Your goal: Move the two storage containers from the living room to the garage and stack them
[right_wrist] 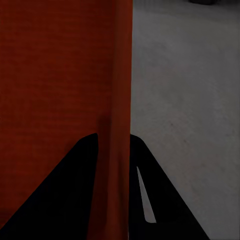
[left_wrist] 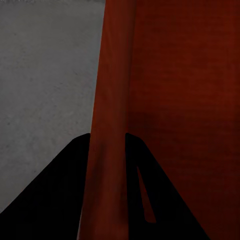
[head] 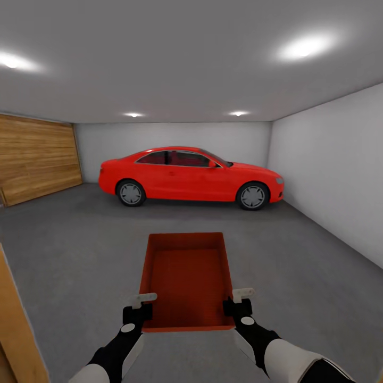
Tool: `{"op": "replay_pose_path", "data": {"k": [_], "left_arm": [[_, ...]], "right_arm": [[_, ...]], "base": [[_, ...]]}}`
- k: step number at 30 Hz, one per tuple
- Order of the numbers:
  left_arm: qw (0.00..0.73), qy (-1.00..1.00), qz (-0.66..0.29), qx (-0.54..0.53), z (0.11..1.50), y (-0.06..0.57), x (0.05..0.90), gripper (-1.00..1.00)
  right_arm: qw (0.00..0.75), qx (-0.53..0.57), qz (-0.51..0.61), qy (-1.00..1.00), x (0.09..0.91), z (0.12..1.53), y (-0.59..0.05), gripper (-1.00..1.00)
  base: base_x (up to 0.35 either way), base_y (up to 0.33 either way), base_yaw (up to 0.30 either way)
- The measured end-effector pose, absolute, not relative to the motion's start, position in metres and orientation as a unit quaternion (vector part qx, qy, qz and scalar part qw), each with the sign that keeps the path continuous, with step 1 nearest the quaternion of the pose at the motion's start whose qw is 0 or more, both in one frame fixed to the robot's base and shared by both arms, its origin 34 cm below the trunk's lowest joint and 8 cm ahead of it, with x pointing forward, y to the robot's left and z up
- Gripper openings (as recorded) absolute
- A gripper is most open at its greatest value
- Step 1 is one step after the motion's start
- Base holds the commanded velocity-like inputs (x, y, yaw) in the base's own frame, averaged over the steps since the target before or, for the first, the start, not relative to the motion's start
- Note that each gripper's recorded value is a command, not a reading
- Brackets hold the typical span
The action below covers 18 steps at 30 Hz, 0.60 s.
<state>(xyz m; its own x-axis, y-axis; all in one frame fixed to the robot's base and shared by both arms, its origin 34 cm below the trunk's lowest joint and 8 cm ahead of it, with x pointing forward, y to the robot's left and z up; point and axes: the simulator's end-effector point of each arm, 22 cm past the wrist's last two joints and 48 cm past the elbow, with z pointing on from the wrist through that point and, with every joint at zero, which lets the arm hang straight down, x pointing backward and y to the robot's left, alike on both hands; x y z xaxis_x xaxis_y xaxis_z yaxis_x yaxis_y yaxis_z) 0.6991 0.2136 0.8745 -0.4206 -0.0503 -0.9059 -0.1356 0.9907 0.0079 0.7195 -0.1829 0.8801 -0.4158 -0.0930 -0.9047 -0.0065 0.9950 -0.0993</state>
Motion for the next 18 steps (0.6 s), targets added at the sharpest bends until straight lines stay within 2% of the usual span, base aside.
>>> {"op": "replay_pose_path", "data": {"k": [18], "left_arm": [[0.535, 0.842, 0.04, -0.055, 0.8744, 0.2136, 0.699, -1.0]], "right_arm": [[0.54, -0.03, -0.04, 0.84, 0.7194, 0.88, -0.1829, -1.0]], "base": [[0.322, 0.0, 0.0]]}}
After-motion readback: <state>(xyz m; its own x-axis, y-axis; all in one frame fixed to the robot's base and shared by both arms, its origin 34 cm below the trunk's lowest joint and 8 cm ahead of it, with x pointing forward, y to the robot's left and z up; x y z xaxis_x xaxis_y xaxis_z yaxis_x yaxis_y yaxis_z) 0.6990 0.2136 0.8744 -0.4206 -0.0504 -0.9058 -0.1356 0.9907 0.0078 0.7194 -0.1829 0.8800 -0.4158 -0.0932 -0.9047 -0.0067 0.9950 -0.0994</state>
